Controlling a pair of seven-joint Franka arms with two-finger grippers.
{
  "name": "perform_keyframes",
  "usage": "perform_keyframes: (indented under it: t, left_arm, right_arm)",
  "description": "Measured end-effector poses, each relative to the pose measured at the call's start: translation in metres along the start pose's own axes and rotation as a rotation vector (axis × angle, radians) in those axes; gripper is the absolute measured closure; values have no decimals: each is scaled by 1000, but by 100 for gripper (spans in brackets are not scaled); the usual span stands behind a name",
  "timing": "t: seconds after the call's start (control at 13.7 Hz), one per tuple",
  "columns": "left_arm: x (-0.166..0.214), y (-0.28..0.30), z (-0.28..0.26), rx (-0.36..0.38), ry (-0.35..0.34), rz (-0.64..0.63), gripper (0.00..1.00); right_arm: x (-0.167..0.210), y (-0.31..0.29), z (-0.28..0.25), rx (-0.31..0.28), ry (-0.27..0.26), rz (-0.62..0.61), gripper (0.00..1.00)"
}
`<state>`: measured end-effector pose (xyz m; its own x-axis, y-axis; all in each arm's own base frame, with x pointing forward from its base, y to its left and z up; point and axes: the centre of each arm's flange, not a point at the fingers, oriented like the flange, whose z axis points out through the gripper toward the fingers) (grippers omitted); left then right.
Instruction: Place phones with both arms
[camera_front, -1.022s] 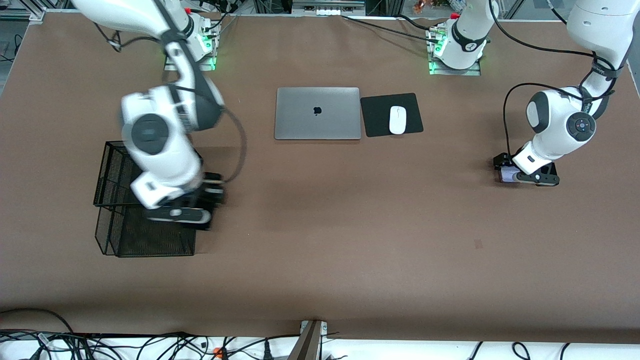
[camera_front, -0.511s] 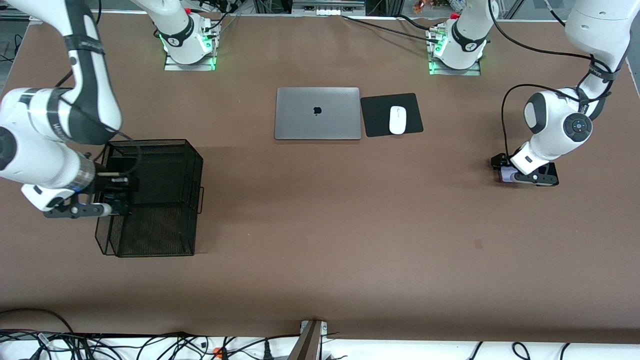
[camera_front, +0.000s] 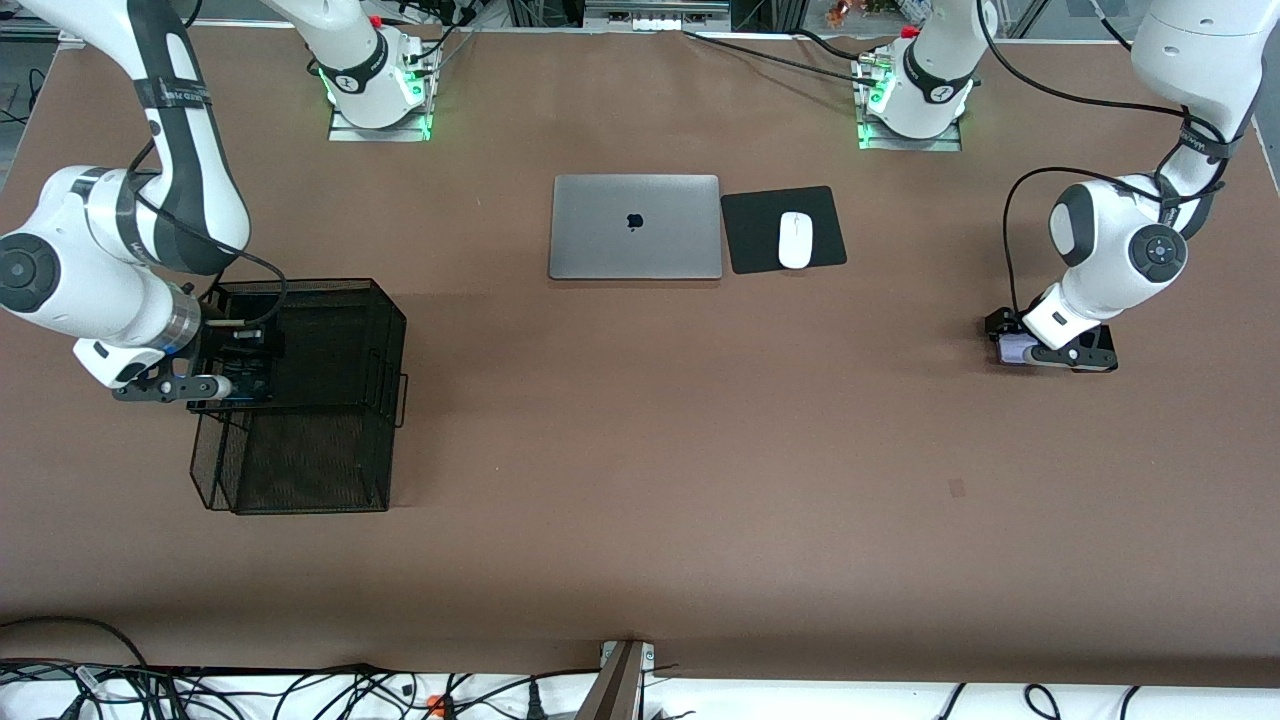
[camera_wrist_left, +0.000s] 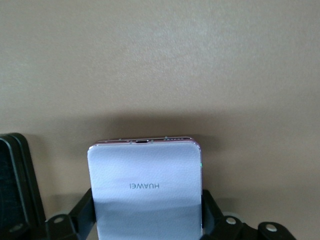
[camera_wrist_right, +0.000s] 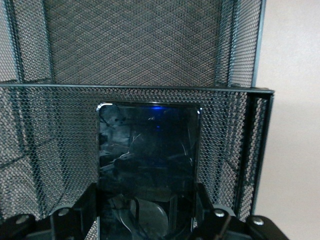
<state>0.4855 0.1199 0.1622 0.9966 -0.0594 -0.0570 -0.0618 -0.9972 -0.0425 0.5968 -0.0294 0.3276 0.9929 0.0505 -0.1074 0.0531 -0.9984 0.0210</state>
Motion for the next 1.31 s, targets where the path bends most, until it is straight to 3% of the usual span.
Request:
perform_keyframes:
  t: [0.44,0.66,0.88,1.02,1.31]
  left_arm:
    - [64,33,-37,-20,-51,-30,14]
    - [96,70,-64,-30,-44,-71,15]
    - [118,142,-77,-27,-42,-123,15]
    - [127,205,-79,-22,-39,-164,15]
    - [129,329,-77,-38,-25,-219,15]
  right_arm:
    - [-2,8,7,-5,6,12,20]
    - [1,8,11,-10,20,13,20]
    - [3,9,10,-12,32,13,15]
    - [6,9,2,-14,50,13,2]
    - [21,7,-41,-18,121,6,1]
